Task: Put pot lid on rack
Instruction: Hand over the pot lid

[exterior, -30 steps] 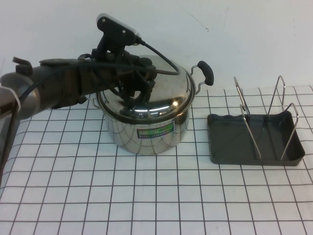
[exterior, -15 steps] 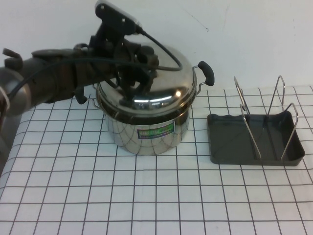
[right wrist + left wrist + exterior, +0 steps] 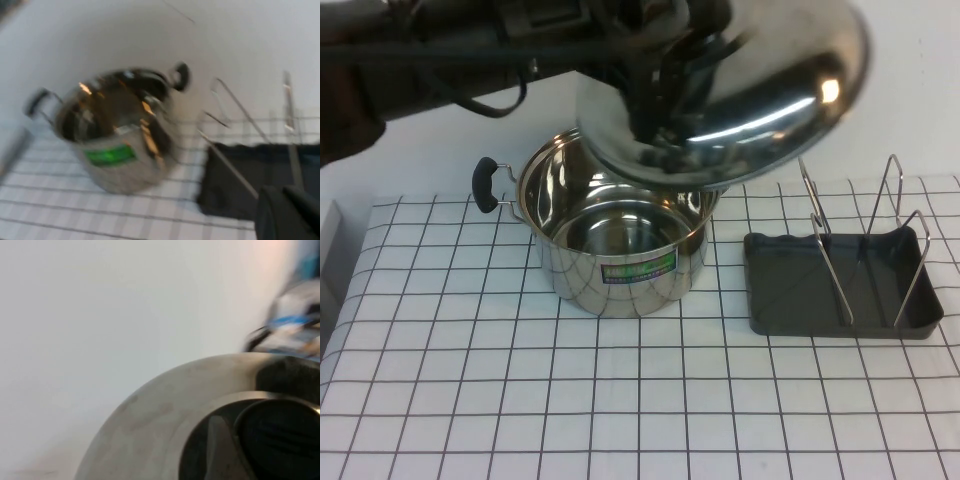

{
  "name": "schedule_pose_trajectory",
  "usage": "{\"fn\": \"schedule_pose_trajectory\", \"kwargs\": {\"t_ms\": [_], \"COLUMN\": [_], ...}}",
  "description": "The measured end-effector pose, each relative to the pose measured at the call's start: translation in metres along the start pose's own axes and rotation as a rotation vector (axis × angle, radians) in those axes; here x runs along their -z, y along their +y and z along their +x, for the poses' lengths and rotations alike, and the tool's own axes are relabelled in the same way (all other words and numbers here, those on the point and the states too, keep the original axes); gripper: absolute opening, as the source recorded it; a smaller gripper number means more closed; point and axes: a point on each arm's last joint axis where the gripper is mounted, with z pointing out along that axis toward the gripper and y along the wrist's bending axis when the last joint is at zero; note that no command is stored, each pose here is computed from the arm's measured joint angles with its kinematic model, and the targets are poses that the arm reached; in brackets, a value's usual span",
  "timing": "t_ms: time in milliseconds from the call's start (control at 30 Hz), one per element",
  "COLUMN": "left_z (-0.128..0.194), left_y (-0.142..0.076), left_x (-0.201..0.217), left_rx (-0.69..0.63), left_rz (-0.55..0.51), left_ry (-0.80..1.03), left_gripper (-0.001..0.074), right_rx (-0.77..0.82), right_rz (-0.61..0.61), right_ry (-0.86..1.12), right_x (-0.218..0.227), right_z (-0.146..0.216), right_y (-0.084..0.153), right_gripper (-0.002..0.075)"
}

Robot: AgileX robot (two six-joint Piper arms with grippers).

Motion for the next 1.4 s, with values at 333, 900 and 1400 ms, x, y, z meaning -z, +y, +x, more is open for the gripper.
{"fn": "schedule_pose_trajectory", "kwargs": {"t_ms": [333,900,1400], "left_z": [-0.022,-0.021,-0.018], "left_y": [-0.035,-0.119,-0.139], "left_x": [0.016,-0.017,-0.025], "left_rx": [0.240,0.185,0.150], "left_rz": [0.250,0.460,0.486], "left_ry": [-0.021,0.000,0.018], "left_gripper": [0.0337,0.0337,0.0337], "right_rx": [-0.131,-0.678,-0.707], "right_rz": [-0.464,-0.618,-0.599], "right_ry": [-0.328,-0.187,-0.226], "right_x": [0.025,0.030,0.031], "right_z": [-0.052,-0.055,-0.060], "right_y": [0.045,0.050,0.048], "right_gripper": [-0.0001,0.0604,0.0114]}}
